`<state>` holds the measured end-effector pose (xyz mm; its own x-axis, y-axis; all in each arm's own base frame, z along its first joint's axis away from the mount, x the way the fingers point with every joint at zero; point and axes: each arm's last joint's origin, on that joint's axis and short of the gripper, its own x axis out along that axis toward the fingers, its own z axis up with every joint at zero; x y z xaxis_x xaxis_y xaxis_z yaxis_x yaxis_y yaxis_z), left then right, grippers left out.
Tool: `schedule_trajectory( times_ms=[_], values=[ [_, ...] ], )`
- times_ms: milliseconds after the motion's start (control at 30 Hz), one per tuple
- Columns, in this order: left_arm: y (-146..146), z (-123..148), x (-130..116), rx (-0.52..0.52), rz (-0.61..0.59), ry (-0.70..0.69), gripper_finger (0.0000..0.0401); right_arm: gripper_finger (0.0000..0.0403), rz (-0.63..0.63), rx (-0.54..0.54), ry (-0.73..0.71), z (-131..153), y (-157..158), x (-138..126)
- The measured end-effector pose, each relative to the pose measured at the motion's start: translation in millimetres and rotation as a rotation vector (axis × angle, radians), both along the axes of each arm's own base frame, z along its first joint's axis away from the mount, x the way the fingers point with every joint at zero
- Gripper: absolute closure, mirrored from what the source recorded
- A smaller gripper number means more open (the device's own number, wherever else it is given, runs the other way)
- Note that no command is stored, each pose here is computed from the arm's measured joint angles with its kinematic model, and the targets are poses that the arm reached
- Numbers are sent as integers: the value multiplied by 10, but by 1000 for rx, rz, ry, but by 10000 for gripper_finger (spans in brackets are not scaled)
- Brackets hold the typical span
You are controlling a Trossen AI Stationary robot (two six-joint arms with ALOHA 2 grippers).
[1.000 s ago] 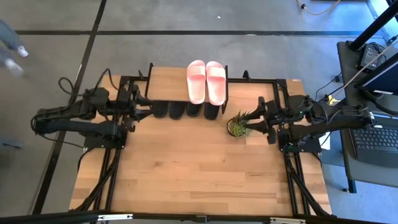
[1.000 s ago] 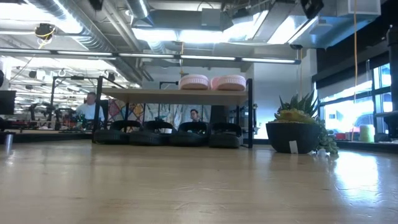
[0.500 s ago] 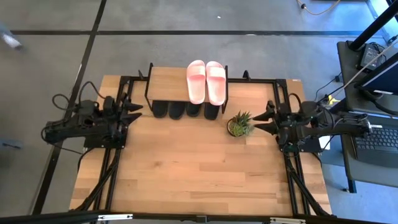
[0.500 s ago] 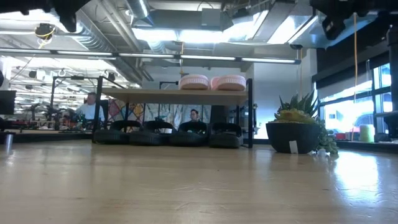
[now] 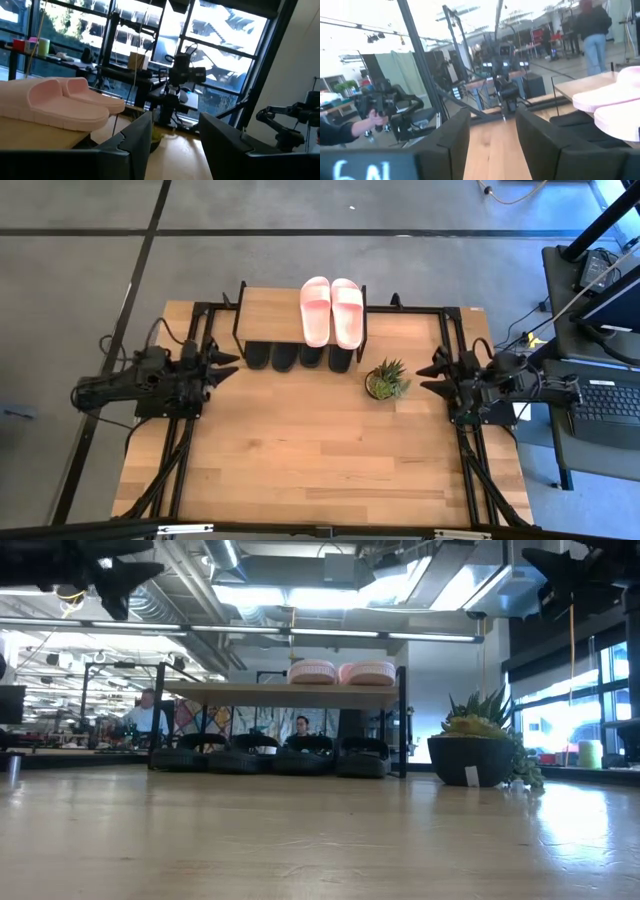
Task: Pick and place slides into the shelf
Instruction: Return to Home Position
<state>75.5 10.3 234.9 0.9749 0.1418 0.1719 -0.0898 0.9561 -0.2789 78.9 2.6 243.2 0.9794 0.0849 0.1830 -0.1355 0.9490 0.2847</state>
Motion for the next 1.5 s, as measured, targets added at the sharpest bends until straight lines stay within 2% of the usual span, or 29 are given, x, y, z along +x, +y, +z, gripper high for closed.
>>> schedule_trajectory(
  times_ms=[533,800,1000,1133,1500],
  values=[
    [32,-525,194,-103,4,-22,245,242,34,20,-62,-290,9,76],
    [34,-530,194,-101,11,-15,245,242,62,11,-127,-482,17,135],
    [34,-558,201,-98,13,17,245,242,73,4,-145,-463,20,129],
    [34,-557,201,-51,20,23,245,242,74,8,-122,-484,20,136],
    [34,-555,201,-52,20,21,245,242,72,12,-12,-586,20,163]
  ],
)
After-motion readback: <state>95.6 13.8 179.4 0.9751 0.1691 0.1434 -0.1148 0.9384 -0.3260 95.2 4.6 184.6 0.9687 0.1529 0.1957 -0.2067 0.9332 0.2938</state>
